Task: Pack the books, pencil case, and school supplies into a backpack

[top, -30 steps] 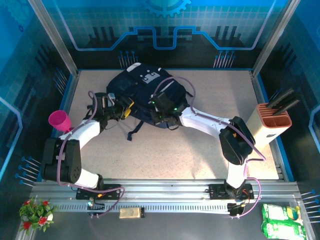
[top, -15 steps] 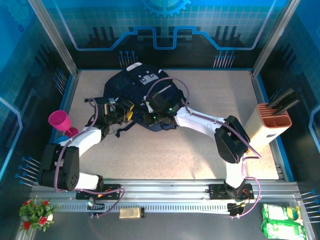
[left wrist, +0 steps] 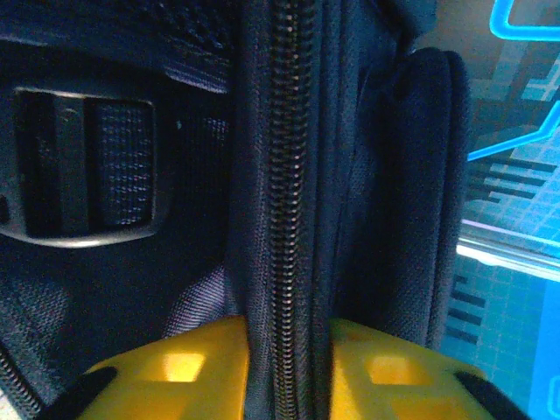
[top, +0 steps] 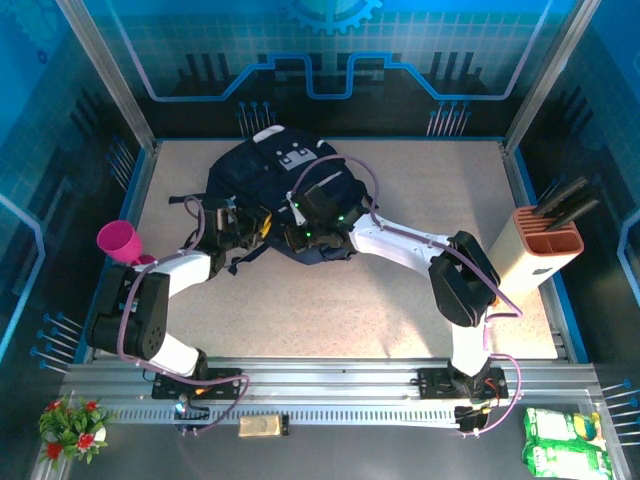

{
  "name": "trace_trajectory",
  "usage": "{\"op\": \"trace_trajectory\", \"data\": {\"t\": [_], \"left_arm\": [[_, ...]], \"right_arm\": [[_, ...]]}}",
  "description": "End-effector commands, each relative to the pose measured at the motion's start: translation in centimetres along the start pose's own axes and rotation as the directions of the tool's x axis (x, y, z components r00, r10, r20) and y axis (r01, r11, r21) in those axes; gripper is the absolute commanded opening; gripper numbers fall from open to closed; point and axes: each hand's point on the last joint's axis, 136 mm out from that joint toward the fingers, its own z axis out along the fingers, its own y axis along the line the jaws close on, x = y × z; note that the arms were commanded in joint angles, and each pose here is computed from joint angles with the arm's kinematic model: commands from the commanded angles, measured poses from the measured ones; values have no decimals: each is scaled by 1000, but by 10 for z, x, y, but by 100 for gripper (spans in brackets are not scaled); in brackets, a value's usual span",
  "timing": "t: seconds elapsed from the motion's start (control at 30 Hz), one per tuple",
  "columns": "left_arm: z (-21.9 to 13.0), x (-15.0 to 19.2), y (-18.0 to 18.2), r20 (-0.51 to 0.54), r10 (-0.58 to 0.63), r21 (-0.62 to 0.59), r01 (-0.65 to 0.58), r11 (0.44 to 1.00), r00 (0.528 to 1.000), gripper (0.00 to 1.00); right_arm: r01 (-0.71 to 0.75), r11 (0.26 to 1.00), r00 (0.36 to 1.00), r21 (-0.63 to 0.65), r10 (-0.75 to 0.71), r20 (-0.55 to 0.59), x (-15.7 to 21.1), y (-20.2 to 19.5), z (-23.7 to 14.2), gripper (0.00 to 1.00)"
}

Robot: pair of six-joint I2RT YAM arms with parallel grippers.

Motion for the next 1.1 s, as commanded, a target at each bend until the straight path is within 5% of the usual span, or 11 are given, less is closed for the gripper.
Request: {"op": "trace_trajectory", "data": {"t": [0.0, 0.23, 0.37, 0.47, 0.73, 1.07], "left_arm": [[2, -7, -8, 35, 30, 30, -31, 999, 999, 16], [-1, -14, -1, 49, 41, 9, -42, 999, 998, 3], [-1, -13, 1, 33, 63, -1, -63, 998, 997, 0], [-1, -12, 2, 25, 68, -6, -68, 998, 997, 0], [5, -5, -7, -39, 118, 1, -118, 993, 992, 0], [23, -4, -20, -133, 219, -16, -223, 975, 967, 2]], "right_arm": [[28, 999, 998, -33, -26, 54, -11, 20, -12, 0], [18, 982, 999, 189, -25, 34, 12, -50, -21, 0], [-9, 897, 1000, 441, -5, 30, 15, -111, -38, 0], [-57, 858, 998, 511, 32, 59, 8, -134, -47, 0], [-148, 862, 988, 484, 109, 108, 2, -151, -59, 0], [-122, 973, 992, 197, 114, 52, 45, -103, -61, 0]]}}
